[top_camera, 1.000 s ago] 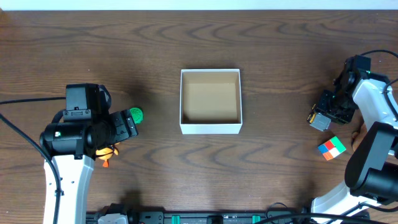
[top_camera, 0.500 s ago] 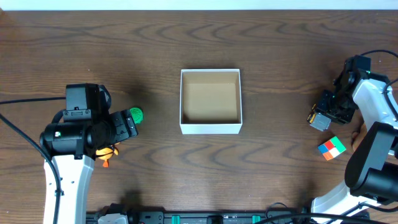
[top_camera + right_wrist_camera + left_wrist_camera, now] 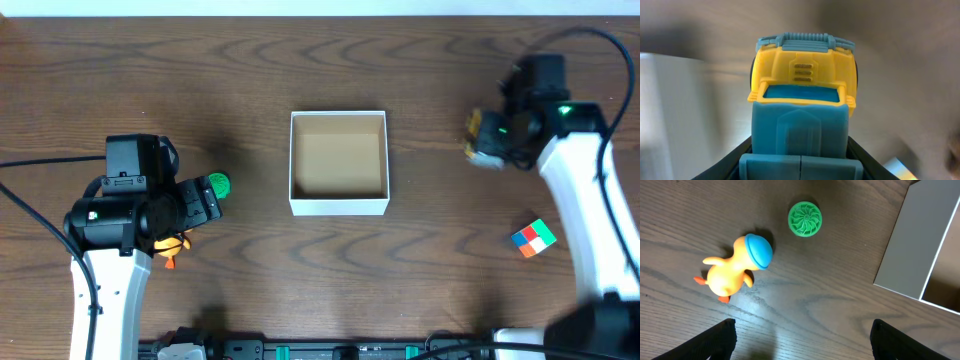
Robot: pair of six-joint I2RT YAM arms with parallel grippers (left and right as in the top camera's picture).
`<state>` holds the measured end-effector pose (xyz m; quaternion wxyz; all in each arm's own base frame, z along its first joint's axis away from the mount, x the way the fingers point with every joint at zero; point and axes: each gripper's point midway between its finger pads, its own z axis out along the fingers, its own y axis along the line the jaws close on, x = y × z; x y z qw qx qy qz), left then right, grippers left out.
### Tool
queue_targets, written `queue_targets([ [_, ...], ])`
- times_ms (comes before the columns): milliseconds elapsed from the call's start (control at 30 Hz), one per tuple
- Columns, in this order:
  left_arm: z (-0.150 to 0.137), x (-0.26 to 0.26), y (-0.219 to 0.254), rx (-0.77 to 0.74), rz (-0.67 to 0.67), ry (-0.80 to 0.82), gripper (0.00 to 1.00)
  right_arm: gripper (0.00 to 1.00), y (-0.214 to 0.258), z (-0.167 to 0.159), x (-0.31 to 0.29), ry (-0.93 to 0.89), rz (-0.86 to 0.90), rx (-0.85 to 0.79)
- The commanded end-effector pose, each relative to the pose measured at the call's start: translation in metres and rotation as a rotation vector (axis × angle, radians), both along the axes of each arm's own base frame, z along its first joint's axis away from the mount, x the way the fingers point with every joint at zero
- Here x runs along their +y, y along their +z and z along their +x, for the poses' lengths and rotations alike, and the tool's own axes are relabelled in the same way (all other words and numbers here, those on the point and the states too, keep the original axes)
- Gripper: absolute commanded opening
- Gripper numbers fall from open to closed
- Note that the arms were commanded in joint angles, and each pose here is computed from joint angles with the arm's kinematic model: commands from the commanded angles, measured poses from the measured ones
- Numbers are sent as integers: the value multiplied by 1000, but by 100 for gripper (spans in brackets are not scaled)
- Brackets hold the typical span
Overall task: Pack container
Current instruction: 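Carry the truck with the right gripper and lower it into the box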
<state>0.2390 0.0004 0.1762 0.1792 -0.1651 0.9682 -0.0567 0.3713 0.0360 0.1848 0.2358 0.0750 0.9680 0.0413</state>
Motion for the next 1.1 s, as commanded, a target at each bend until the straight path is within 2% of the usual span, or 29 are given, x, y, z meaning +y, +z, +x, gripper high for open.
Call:
queue_targets([
  [0, 3, 2, 6, -20, 6, 5, 86, 1, 32, -5, 64, 79, 67, -102],
  [167, 3, 2, 6, -20, 6, 5, 86, 1, 28, -11, 139, 112, 114, -135],
  [300, 3, 2, 6, -20, 6, 5, 86, 1, -1, -8, 172, 103, 78, -116],
  [567, 3, 2, 7, -20, 6, 5, 86, 1, -67, 14, 174, -32, 56, -14],
  [733, 3, 2, 7, -20, 6, 5, 86, 9, -83, 21, 169, -47, 55, 14],
  [767, 3, 2, 7, -20, 6, 5, 86, 11, -83, 21, 168, -48, 54, 15],
  [800, 3, 2, 7, -20, 6, 5, 86, 17, -83, 21, 168, -44, 53, 14],
  [833, 3, 2, 7, -20, 6, 5, 86, 28, -83, 22, 168, -34, 50, 10],
  [1000, 3, 2, 7, -20, 6, 5, 86, 52, -83, 21, 171, 8, 39, 9],
  [1067, 3, 2, 7, -20, 6, 5, 86, 55, -83, 21, 172, 24, 34, 10],
])
